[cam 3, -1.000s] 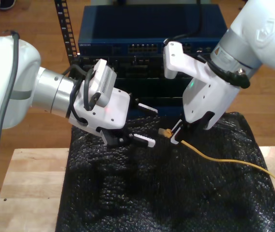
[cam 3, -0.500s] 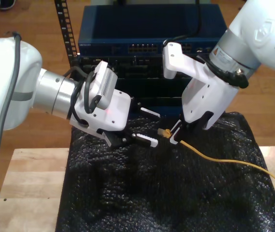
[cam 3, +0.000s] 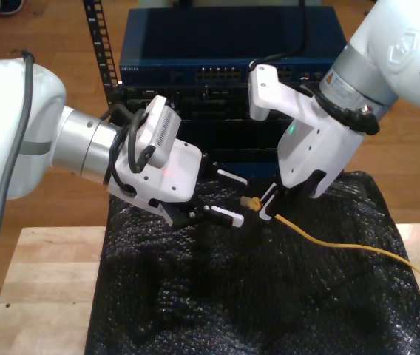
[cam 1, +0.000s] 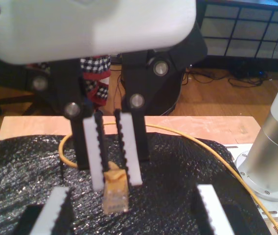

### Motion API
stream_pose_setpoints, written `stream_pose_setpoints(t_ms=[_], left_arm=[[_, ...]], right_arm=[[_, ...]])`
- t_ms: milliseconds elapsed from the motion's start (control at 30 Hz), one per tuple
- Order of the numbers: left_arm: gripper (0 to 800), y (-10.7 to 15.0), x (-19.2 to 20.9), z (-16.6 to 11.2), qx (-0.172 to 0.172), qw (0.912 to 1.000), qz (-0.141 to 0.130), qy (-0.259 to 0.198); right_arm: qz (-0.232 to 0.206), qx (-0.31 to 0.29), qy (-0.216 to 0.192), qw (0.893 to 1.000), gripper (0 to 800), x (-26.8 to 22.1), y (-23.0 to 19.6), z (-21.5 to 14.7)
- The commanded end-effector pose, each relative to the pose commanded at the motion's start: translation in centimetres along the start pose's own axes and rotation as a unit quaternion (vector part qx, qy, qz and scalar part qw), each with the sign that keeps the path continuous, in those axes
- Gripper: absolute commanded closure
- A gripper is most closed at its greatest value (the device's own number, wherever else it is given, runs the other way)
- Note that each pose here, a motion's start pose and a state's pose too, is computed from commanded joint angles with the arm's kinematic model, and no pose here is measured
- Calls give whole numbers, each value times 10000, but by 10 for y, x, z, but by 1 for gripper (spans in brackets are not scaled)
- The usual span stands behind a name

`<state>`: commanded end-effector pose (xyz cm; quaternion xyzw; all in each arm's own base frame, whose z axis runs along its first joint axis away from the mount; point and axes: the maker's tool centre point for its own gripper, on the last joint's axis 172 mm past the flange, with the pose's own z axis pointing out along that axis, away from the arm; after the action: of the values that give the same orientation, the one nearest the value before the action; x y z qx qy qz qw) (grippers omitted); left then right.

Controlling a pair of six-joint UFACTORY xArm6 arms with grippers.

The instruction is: Grab the cable and plug it in

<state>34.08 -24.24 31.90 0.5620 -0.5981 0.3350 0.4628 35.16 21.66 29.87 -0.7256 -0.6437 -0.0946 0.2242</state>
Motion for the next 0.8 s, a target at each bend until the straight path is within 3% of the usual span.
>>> stream_pose_setpoints(t_ms=[367,700,800], left_arm=[[255,3,-2,7,-94,9999,-104,-13],[384,3,-7,8,-69,9997,-246,-18],[456,3,-7,8,-62,9997,-246,-22]], right_arm=[[-7,3,-2,10000,796,0,-1,0],[8,0,0,10000,796,0,0,0],[8,0,0,10000,796,0,0,0]])
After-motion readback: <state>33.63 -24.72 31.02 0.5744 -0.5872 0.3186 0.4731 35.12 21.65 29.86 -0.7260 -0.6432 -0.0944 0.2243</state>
